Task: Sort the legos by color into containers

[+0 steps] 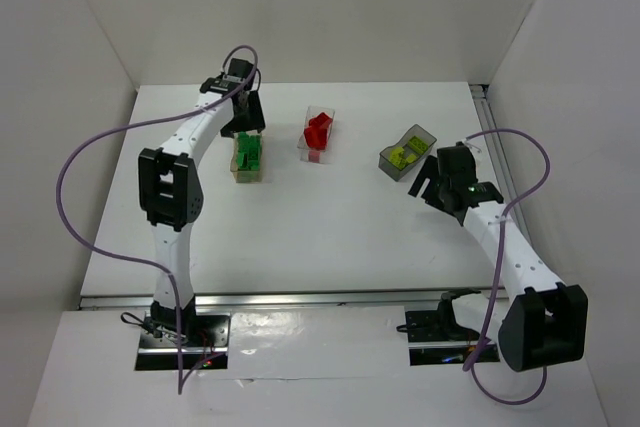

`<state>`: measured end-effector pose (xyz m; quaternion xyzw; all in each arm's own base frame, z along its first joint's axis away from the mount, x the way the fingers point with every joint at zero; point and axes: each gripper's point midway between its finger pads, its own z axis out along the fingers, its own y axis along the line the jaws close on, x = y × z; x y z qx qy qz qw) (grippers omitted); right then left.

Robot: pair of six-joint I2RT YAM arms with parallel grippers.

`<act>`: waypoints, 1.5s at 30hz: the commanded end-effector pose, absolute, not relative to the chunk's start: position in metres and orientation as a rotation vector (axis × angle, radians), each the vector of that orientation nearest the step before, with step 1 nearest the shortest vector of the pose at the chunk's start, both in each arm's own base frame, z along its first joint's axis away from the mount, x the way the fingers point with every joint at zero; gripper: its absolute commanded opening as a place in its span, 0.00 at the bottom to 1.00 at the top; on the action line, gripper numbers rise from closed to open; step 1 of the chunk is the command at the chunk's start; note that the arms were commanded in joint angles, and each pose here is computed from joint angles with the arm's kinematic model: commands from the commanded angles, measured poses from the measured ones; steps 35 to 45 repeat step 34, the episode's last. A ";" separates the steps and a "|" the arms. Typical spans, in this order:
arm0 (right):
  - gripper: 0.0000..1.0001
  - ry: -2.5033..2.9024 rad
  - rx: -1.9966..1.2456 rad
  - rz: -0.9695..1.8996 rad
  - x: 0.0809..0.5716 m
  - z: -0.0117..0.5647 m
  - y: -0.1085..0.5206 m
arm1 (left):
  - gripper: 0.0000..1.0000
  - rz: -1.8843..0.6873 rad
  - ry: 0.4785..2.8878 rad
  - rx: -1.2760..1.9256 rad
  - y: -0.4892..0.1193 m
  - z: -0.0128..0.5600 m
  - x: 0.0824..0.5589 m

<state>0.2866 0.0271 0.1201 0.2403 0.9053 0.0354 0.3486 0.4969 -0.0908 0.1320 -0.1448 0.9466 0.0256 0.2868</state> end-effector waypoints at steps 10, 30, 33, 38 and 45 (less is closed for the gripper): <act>1.00 2.281 0.714 -0.021 0.295 0.135 0.007 | 0.96 -0.034 2.529 -0.287 -0.099 0.162 0.485; 1.00 2.259 0.711 -0.088 0.281 0.131 0.003 | 0.95 -0.419 2.259 -0.047 -0.147 0.226 0.282; 1.00 2.217 0.697 -0.052 0.279 0.142 0.004 | 0.95 -0.419 2.190 -0.052 -0.140 0.247 0.278; 1.00 2.212 0.693 -0.038 0.279 0.145 0.006 | 0.95 -0.398 2.184 -0.049 -0.136 0.248 0.277; 1.00 2.212 0.693 -0.038 0.279 0.145 0.006 | 0.95 -0.398 2.184 -0.049 -0.136 0.248 0.277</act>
